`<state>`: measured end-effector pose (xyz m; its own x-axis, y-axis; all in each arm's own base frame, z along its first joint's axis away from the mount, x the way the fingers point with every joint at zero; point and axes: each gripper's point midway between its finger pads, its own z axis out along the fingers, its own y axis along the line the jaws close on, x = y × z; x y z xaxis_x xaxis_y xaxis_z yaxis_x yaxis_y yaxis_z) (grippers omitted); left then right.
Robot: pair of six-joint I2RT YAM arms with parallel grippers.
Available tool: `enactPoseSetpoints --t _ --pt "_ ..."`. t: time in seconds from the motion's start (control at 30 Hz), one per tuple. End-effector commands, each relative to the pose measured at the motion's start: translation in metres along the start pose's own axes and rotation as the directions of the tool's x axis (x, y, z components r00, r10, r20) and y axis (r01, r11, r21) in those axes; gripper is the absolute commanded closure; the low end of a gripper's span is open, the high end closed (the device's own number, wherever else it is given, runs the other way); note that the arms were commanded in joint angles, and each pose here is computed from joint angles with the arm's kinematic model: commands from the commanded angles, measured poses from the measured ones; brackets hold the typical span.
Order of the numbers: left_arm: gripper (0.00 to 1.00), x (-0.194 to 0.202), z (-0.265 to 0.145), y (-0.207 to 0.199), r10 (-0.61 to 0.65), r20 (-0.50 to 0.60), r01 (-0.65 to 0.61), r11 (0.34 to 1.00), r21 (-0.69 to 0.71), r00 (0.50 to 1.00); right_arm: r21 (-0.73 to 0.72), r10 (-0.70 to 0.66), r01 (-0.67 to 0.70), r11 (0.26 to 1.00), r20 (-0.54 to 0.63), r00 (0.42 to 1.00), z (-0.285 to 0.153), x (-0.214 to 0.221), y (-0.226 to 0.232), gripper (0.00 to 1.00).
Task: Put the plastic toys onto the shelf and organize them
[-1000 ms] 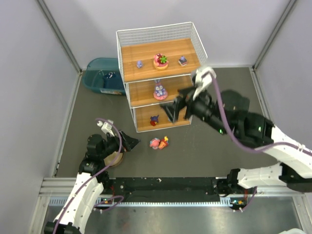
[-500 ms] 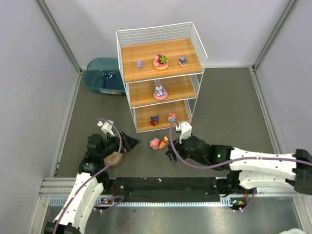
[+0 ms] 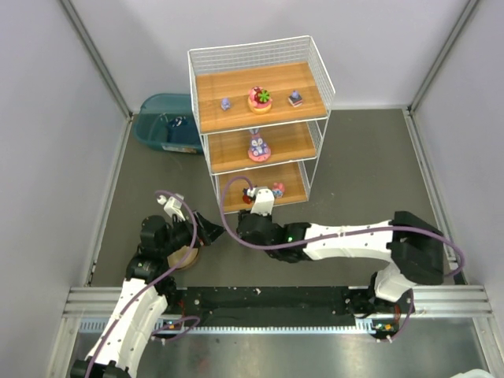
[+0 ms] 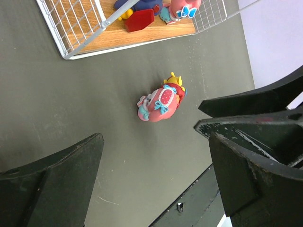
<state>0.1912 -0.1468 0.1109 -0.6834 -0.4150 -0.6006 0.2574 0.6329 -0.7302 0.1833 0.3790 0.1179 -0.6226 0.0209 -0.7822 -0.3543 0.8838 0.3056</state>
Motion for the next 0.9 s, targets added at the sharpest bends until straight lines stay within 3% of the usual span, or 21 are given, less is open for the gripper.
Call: enactPoseSetpoints --t 0.0,0.13,0.57,0.87 --pt "0.01 -0.015 -0.003 -0.013 0.039 0.038 -0.039 0.999 0.018 0.999 0.096 0.156 -0.161 0.982 0.064 0.986 0.011 -0.012 0.004 0.56" --pt "0.01 -0.015 -0.003 -0.013 0.039 0.038 -0.04 0.999 0.02 0.998 0.196 0.183 -0.19 0.962 0.052 0.982 0.016 -0.003 -0.007 0.57" --pt "0.01 -0.014 -0.002 -0.011 0.046 0.035 -0.047 0.999 0.02 0.998 0.279 0.208 -0.204 0.938 0.018 0.978 0.031 0.019 -0.014 0.32" --pt "0.01 -0.014 -0.002 -0.011 0.046 0.035 -0.046 0.999 0.02 0.998 0.308 0.205 -0.202 0.93 0.025 0.979 0.038 0.02 -0.023 0.3"
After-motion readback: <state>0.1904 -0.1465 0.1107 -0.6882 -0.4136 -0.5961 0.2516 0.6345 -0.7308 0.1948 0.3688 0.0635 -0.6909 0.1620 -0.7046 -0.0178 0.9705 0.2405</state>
